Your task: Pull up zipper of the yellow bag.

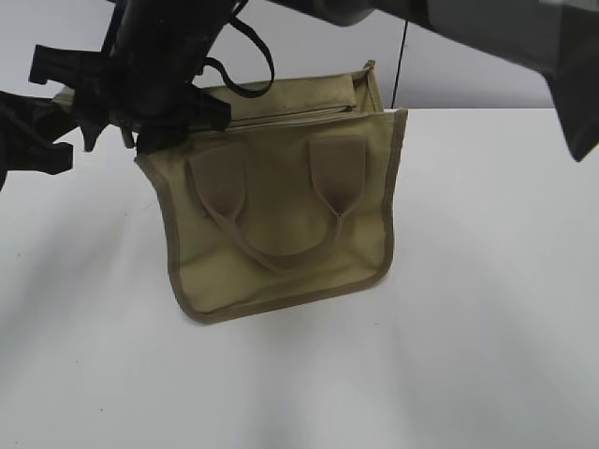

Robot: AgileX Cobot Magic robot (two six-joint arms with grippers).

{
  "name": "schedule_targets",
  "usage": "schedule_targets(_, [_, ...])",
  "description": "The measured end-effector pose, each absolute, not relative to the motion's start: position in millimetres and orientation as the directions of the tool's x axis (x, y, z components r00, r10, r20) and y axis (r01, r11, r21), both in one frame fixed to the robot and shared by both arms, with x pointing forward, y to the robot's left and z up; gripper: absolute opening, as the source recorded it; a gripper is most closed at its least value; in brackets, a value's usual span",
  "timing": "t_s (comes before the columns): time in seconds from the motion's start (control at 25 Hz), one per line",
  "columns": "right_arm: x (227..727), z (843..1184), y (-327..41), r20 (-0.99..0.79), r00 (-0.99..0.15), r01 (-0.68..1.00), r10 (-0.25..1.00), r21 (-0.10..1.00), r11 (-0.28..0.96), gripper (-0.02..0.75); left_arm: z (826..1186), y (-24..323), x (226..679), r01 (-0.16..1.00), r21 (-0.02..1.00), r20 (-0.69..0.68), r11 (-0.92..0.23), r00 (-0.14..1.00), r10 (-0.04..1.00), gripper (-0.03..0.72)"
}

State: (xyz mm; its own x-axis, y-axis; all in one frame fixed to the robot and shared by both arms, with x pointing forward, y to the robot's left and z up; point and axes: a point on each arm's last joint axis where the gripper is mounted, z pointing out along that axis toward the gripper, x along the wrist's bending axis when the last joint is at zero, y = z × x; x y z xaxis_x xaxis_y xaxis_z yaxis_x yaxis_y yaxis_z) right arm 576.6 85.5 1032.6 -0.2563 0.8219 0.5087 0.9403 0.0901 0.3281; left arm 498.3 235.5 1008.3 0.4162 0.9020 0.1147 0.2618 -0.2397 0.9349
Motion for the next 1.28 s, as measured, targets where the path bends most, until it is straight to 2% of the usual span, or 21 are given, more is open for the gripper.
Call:
schedule_targets(0.2, [579, 1030, 87, 0.510, -0.253, 0.937, 0.822, 0.340, 0.077, 0.298, 1011, 236, 497, 0.254, 0.938, 0.115, -0.236, 0.416, 0.902, 0.008])
schedule_targets(0.28, [580, 1031, 87, 0.509, -0.257, 0.933, 0.821, 0.352, 0.073, 0.248, 1012, 236, 497, 0.254, 0.938, 0.113, -0.234, 0.415, 0.903, 0.008])
schedule_targets(0.44, [581, 1031, 86, 0.496, -0.269, 0.928, 0.826, 0.364, 0.084, 0.061, 1012, 235, 496, 0.256, 0.939, 0.108, -0.231, 0.416, 0.903, 0.008])
schedule_targets(0.6, [578, 1033, 84, 0.461, -0.327, 0.914, 0.825, 0.374, 0.154, 0.062, 1012, 235, 496, 0.258, 0.937, 0.110, -0.234, 0.418, 0.902, 0.008])
schedule_targets(0.72, [568, 1047, 77, 0.443, -0.385, 0.904, 0.809, 0.356, 0.236, 0.062, 1011, 235, 496, 0.264, 0.934, 0.113, -0.239, 0.418, 0.901, 0.008])
schedule_targets(0.92, [563, 1067, 63, 0.523, -0.444, 0.895, 0.727, 0.303, 0.329, 0.062, 1012, 233, 495, 0.250, 0.936, 0.120, -0.248, 0.434, 0.893, 0.008])
schedule_targets(1.28, [598, 1074, 25, 0.642, -0.389, 0.921, 0.660, 0.267, 0.284, 0.062, 1001, 233, 488, 0.276, 0.930, 0.102, -0.242, 0.440, 0.892, 0.008])
